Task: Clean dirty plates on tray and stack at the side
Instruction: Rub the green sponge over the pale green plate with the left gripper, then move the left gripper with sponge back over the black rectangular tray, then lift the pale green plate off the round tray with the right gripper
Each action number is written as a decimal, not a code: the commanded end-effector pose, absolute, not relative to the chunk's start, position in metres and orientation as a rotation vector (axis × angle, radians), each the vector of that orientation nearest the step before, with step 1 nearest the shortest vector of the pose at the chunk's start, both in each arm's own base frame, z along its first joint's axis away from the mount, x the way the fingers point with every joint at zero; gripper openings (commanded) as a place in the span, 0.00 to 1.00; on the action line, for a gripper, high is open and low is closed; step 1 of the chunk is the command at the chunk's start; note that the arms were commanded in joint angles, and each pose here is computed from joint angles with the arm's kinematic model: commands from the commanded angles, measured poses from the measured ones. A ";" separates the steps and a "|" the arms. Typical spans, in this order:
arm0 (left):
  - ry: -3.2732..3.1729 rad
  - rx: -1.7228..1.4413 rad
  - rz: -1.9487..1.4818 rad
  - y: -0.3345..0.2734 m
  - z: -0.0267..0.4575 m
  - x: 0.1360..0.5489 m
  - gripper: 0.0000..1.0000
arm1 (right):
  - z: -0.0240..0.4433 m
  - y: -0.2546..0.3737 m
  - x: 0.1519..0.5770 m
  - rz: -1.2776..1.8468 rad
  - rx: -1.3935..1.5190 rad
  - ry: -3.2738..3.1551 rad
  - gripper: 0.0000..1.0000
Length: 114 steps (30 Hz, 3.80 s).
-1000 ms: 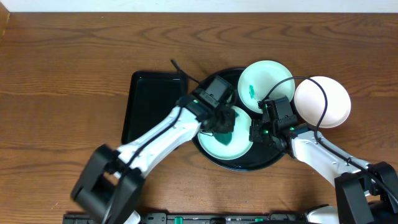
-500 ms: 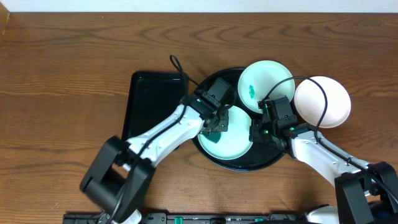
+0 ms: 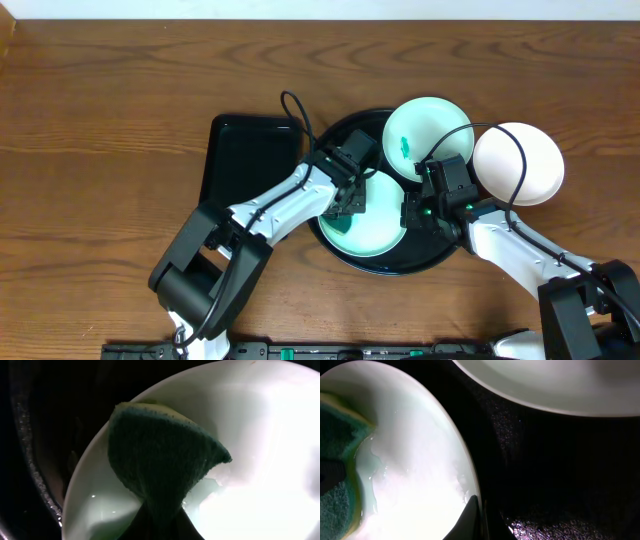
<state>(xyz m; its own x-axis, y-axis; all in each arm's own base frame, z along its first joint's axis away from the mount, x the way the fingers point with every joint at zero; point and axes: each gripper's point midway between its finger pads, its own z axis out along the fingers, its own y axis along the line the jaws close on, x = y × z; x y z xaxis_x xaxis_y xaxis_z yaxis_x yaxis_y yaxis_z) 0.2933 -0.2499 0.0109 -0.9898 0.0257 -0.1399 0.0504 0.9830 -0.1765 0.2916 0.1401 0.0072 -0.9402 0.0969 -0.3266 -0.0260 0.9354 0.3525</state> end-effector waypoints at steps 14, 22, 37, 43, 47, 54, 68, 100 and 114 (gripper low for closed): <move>3.104 0.129 -0.856 -0.293 0.035 0.260 0.07 | 0.004 0.142 0.288 0.515 0.036 2.760 0.01; 2.905 0.124 -0.987 -0.277 0.099 0.287 0.08 | 0.004 0.142 0.288 0.515 0.036 2.760 0.01; 2.895 -0.285 -0.308 -0.118 0.094 0.326 0.08 | 0.004 0.142 0.288 0.515 0.036 2.760 0.01; 2.869 -0.406 0.063 -0.051 0.090 0.327 0.08 | 0.004 0.142 0.289 0.515 0.035 2.760 0.01; 2.871 -0.386 0.109 -0.042 0.086 0.326 0.08 | 0.004 0.142 0.289 0.514 0.035 2.760 0.01; 2.875 -0.314 0.153 -0.037 0.069 0.322 0.08 | 0.004 0.142 0.288 0.513 0.035 2.761 0.01; 2.807 -0.310 0.168 -0.034 0.063 0.334 0.08 | 0.003 0.141 0.286 0.509 0.037 2.772 0.11; 2.752 -0.395 0.073 -0.023 0.089 0.332 0.07 | -0.002 0.142 0.271 0.550 0.181 2.846 0.13; 2.765 -0.457 -0.005 -0.019 0.088 0.331 0.07 | -0.002 0.143 0.271 0.558 0.214 2.846 0.01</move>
<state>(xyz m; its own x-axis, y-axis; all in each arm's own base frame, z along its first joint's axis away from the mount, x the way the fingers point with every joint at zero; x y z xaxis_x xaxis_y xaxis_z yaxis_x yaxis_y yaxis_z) 0.3325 -0.0187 0.0865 -0.8933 -0.3067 -0.3285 -0.3081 0.9501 -0.0492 0.2764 0.1416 0.0024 -0.9571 0.1901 -0.2185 0.0927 0.9159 0.3906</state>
